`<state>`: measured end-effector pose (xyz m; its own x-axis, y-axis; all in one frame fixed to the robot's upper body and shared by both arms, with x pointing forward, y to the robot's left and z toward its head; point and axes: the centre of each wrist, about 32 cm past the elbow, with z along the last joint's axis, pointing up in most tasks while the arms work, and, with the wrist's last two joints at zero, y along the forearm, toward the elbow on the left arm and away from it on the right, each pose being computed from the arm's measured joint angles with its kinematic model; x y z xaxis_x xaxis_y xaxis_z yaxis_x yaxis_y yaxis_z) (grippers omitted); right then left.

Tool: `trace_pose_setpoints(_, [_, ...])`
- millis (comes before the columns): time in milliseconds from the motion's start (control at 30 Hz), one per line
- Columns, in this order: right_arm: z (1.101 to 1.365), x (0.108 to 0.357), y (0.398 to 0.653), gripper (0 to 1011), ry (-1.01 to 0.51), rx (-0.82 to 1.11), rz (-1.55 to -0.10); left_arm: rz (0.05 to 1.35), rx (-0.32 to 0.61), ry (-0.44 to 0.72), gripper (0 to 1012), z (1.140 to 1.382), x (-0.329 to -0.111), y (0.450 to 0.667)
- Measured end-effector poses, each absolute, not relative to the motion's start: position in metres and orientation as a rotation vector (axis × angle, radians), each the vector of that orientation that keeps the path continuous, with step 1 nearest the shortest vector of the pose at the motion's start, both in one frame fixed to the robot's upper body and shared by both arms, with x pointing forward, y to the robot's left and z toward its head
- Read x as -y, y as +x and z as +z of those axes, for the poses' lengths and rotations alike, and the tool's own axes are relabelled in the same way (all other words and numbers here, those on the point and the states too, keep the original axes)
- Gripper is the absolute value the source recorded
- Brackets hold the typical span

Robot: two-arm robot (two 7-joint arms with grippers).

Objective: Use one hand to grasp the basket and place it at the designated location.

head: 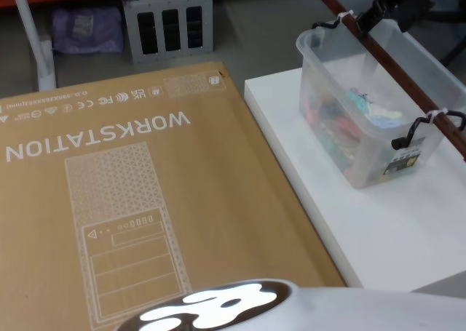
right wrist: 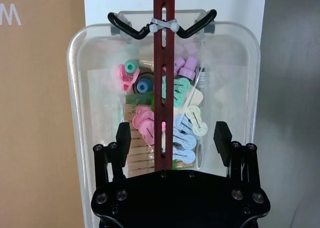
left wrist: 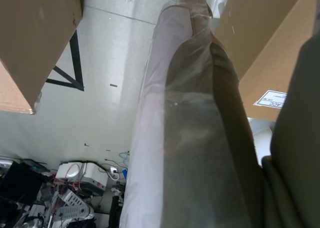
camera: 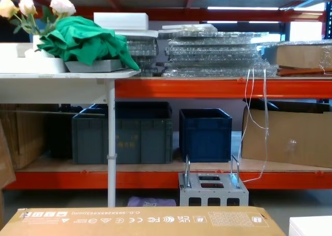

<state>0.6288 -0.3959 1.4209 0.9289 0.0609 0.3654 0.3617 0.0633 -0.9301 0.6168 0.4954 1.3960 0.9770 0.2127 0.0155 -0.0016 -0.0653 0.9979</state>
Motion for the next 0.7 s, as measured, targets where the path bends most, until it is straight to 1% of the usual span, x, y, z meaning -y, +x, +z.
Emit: trace_pose_setpoints(700, [1.4287,0.4010,0.6312,1000,-1.450,0.338,-0.181,0.177,-0.163,1.629,0,1.3960,-0.4954,0.6169])
